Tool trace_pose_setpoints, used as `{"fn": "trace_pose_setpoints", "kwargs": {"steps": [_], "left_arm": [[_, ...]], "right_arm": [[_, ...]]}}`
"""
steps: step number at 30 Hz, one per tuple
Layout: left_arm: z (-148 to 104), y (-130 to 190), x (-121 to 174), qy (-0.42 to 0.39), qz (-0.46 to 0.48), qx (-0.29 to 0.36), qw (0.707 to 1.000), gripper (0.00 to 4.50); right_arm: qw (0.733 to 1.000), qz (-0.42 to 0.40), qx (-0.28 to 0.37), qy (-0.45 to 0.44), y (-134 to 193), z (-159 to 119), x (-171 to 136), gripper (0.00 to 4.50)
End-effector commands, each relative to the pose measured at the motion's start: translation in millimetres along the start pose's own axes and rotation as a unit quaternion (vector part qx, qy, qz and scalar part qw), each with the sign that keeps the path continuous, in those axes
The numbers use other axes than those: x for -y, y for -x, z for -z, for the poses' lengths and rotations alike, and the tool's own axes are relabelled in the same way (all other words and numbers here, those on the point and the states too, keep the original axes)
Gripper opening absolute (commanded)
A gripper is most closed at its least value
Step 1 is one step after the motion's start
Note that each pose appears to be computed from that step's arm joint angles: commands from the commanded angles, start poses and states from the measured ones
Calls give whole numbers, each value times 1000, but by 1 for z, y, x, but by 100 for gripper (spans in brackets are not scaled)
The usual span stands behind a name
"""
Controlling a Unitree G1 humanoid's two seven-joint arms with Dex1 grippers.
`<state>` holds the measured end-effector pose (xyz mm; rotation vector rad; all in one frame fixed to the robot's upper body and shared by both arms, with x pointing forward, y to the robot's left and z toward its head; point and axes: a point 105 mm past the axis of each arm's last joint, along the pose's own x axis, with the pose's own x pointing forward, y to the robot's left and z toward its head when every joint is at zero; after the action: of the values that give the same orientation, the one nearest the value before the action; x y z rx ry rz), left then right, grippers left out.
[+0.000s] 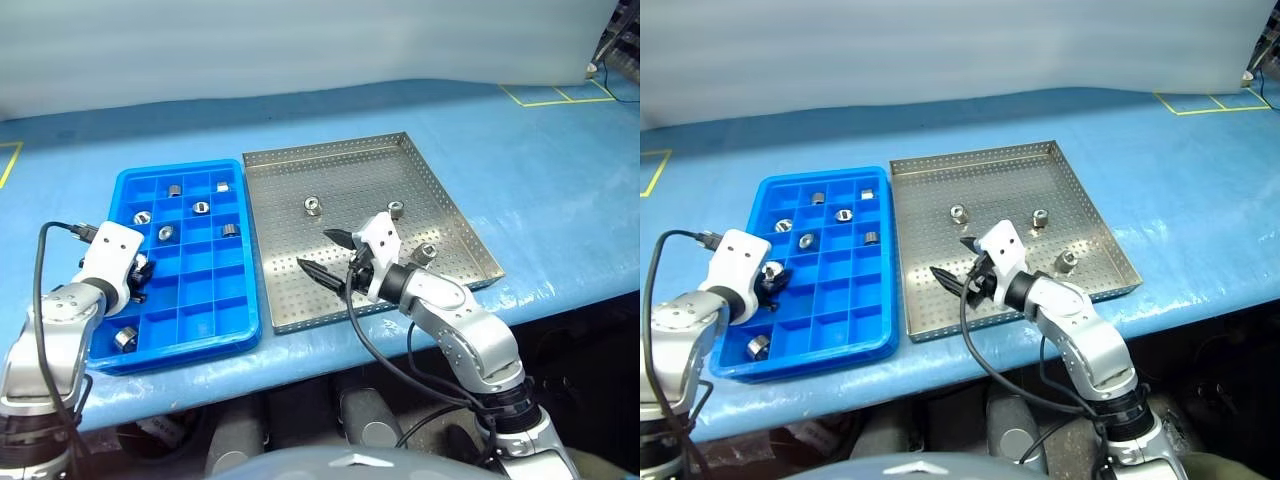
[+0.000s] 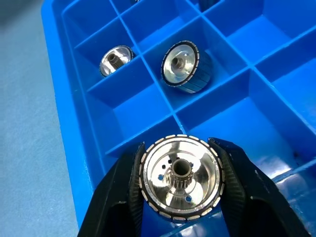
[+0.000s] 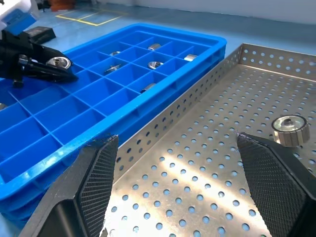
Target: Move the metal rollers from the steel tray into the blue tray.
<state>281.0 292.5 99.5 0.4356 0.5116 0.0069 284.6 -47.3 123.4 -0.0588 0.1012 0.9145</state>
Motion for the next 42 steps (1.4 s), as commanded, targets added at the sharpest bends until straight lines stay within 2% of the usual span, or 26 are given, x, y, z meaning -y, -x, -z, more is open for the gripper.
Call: {"fn": "trace_pose_setpoints", "kwargs": {"steps": [1, 4, 9, 12, 15, 18, 22, 30, 35, 37, 39, 42], "left_arm": [[-1, -3, -1, 16, -17, 13, 1000, 276], [-28, 0, 8, 68, 6, 87, 994, 368], [-72, 14, 33, 122, 95, 215, 964, 368], [-89, 23, 68, 96, 191, 260, 942, 368], [-90, 25, 107, 32, 279, 256, 925, 368], [-96, 31, 132, 20, 336, 263, 904, 368], [-102, 32, 160, 2, 379, 266, 886, 368], [-100, 29, 177, -12, 403, 256, 879, 368], [-111, 16, 192, -26, 409, 257, 875, 368], [-116, 9, 202, -46, 411, 257, 873, 368], [-123, 5, 205, -44, 411, 262, 872, 368], [-128, 3, 206, -42, 417, 267, 868, 368]], "right_arm": [[1000, 17, 1, 7, 3, -1, 5, 402], [999, 34, -4, 9, 4, 0, 12, 402], [997, 74, -14, 6, 3, 2, 30, 402], [987, 148, -66, 13, 4, 15, 58, 402], [974, 205, -98, 7, 6, 24, 80, 402], [964, 232, -126, 12, 10, 31, 91, 402], [963, 236, -126, -3, 13, 31, 88, 402], [961, 235, -144, -23, 23, 44, 74, 402], [969, 222, -106, -11, 28, 22, 66, 402], [964, 243, -112, -5, 34, 20, 71, 402], [961, 246, -123, -16, 36, 26, 72, 402], [955, 244, -161, -44, 39, 50, 72, 402]]}}
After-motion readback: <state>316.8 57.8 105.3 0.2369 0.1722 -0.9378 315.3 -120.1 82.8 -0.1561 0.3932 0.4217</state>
